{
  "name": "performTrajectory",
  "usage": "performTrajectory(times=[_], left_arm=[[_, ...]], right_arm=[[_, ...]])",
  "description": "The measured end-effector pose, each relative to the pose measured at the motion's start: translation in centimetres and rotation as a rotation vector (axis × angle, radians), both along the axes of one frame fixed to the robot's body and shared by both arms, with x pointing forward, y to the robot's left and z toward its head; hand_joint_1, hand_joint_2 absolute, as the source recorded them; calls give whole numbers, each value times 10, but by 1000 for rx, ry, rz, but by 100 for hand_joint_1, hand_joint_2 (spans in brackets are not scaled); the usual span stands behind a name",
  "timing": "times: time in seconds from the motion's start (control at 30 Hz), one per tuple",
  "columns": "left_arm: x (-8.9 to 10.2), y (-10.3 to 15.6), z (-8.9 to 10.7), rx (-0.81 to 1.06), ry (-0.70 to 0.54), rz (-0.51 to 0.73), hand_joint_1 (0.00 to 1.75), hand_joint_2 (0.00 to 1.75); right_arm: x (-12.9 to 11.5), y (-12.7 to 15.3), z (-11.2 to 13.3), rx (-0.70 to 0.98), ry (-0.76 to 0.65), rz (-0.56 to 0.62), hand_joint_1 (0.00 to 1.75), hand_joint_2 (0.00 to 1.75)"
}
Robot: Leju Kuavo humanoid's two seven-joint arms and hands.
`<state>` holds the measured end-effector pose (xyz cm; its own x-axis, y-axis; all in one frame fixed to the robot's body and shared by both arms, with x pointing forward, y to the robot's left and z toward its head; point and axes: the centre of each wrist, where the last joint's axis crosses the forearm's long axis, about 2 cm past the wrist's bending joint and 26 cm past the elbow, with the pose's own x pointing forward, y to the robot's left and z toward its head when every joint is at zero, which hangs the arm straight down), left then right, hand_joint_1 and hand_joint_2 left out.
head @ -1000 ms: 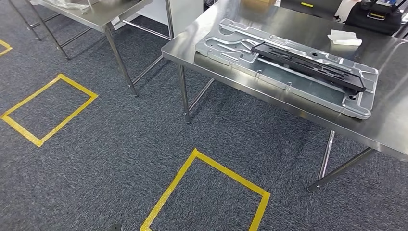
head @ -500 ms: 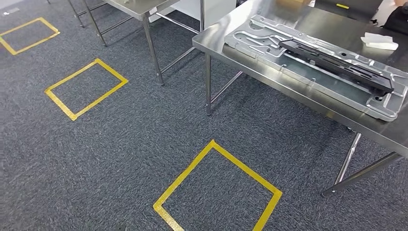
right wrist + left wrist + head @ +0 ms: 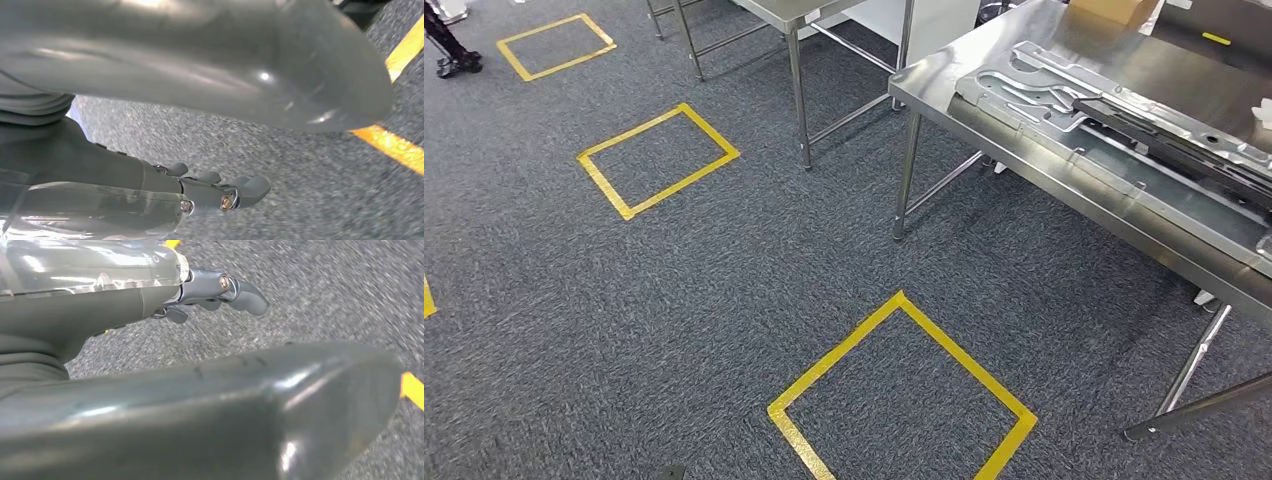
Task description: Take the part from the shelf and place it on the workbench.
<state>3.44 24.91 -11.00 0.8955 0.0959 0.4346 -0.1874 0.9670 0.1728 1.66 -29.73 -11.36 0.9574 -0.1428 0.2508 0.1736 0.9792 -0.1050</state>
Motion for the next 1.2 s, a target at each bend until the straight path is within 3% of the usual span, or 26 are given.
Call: performTrajectory(times=[0.53, 0.87, 1.2], left_arm=[[-2, -1, 0, 21, -10, -20, 0, 0], [4, 0, 0, 3, -10, -33, 0, 0], [-2, 3, -1, 9, -24, -37, 0, 0]], right_arm=[[9, 12, 0, 42, -5, 110, 0, 0], [19, 14, 1, 58, 17, 128, 0, 0], [19, 14, 1, 47, 17, 141, 0, 0]])
